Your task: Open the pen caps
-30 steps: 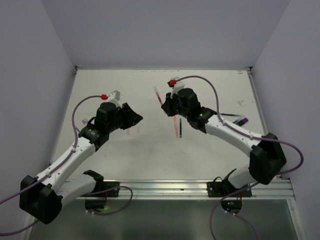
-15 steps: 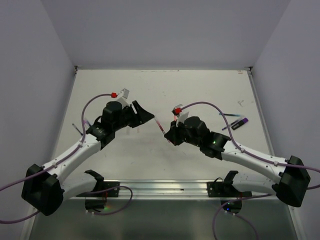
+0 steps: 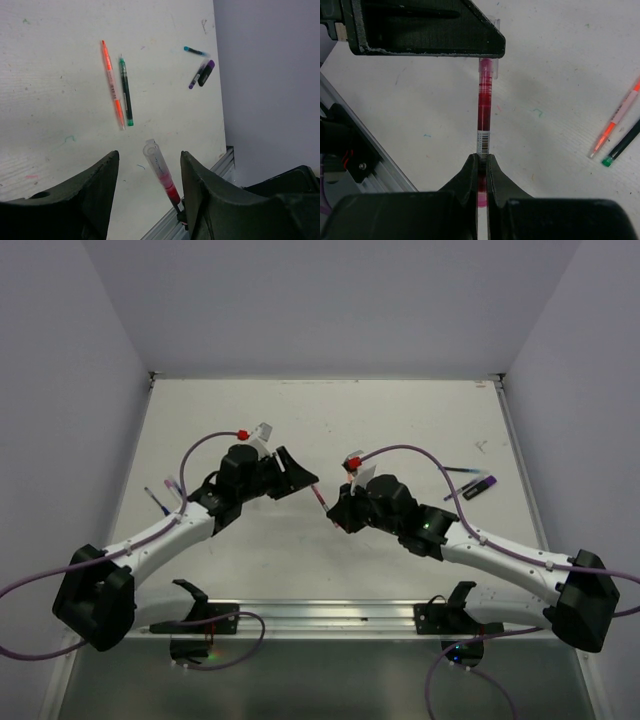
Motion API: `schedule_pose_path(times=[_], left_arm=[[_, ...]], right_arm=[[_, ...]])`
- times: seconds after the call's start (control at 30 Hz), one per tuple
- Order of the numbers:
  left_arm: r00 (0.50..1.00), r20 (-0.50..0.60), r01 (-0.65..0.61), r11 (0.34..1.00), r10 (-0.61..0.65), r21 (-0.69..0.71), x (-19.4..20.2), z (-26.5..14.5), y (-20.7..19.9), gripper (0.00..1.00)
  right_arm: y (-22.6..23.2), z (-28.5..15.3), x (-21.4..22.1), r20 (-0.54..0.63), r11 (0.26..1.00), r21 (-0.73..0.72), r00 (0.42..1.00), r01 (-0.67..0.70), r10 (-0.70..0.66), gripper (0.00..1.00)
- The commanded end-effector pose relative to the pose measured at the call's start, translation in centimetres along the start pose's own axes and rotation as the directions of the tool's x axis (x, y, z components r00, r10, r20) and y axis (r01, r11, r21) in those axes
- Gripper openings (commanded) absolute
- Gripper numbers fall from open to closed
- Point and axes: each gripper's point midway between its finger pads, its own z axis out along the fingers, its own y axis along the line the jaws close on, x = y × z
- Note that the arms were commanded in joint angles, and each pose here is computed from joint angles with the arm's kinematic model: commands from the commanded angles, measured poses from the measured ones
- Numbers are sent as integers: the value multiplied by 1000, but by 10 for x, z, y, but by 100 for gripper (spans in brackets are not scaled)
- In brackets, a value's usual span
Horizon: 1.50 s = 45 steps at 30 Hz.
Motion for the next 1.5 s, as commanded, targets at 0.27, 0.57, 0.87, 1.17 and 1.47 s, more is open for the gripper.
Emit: schedule_pose_path(times=[0.27,0.57,0.87,1.17,1.47], left_arm=[[999,-38,-6,992,11,128,4,9,-30,0],[999,-42,1,992,4,125,7,3,-29,0],[1000,-29,-12,1000,11,-27,-2,9,-9,0],[997,76,-7,975,24,-222,-90,25,14,0],[987,89,-82,899,133,-431,-120,-12,68,0]], right_arm=[[17,7,-17,46,998,-63,999,12,-9,16],[17,38,-22,10,998,-35,999,53,-52,30],[2,46,-8,-48,998,45,998,53,-51,0],[2,29,44,-126,998,47,991,47,-41,0],[-47,9,41,-90,959,283,996,8,18,0]])
